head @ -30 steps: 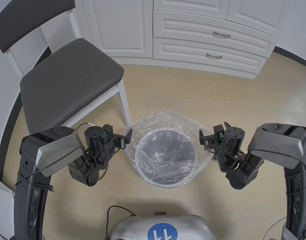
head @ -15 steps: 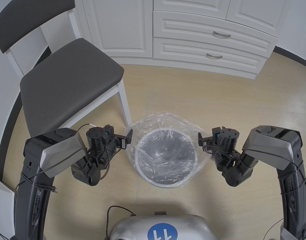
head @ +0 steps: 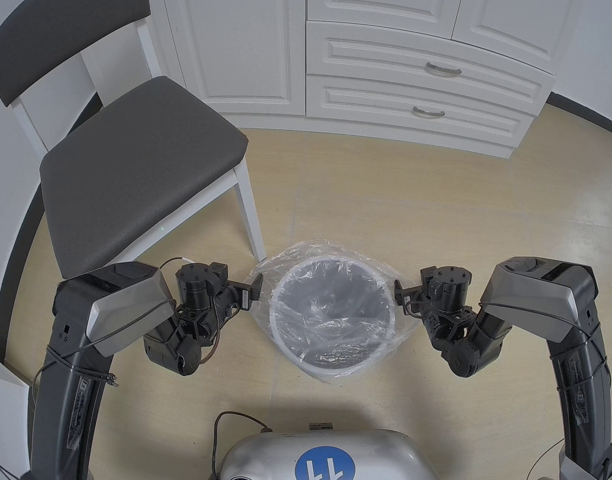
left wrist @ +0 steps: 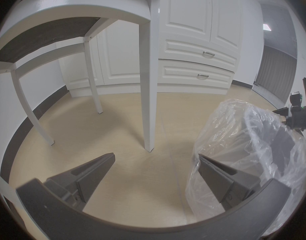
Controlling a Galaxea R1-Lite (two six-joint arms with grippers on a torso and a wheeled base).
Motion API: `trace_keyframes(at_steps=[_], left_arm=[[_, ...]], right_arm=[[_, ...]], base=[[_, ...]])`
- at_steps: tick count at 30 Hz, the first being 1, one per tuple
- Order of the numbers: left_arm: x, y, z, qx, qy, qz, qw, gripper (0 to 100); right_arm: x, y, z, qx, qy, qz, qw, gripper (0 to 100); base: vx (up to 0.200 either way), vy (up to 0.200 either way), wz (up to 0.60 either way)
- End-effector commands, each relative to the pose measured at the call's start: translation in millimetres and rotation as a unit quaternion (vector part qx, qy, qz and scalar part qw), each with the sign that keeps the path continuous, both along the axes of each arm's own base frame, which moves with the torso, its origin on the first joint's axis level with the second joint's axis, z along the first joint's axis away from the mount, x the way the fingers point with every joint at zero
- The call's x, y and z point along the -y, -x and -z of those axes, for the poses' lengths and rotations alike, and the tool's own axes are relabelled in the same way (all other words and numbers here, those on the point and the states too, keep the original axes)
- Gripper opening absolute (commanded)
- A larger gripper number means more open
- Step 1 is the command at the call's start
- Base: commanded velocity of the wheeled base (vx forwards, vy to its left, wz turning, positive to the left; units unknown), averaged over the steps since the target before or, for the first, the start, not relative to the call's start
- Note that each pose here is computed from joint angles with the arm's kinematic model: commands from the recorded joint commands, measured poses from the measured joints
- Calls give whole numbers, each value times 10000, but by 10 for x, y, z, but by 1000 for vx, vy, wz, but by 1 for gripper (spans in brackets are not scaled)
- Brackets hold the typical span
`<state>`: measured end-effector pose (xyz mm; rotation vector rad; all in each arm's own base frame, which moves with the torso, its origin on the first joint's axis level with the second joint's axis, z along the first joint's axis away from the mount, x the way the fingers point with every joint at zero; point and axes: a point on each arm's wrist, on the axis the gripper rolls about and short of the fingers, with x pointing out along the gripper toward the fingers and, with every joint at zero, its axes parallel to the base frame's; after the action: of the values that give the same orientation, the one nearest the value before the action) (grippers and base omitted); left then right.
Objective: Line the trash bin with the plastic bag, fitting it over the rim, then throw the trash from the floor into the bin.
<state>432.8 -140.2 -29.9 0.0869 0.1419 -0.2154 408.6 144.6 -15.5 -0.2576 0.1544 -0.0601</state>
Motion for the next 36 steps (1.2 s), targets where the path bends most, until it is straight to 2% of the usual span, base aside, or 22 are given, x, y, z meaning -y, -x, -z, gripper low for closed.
trace_keyframes(at_steps=[1,6,14,18,22,26,29,30,36], left_arm=[[-15,29,48,-119,-51,-29,9999,100],[-41,85,53,-216,-105,-25,9997,100],[-86,359,-339,-172,-132,113,9997,100],[-126,568,-485,-259,-260,388,9986,100],[-142,645,-430,-363,-495,515,9968,100],[-124,667,-333,-508,-596,587,9952,100],[-91,690,-239,-648,-618,696,9935,100],[-51,703,-107,-799,-662,770,9916,100],[22,730,186,-1105,-769,889,9869,100]], right_arm=[[17,6,32,-77,32,16,10000,100],[56,16,-17,-56,24,55,10000,100],[79,277,-353,-30,60,-29,10000,100],[89,498,-459,-158,316,-155,9993,100],[112,602,-419,-346,545,-211,9977,100],[152,673,-296,-653,828,-282,9940,100],[157,680,-207,-787,891,-387,9922,100],[150,686,-82,-953,943,-472,9898,100],[120,688,259,-1356,1061,-676,9827,100]], base=[[0,0,0],[0,0,0],[0,0,0],[0,0,0],[0,0,0],[0,0,0],[0,0,0],[0,0,0],[0,0,0]])
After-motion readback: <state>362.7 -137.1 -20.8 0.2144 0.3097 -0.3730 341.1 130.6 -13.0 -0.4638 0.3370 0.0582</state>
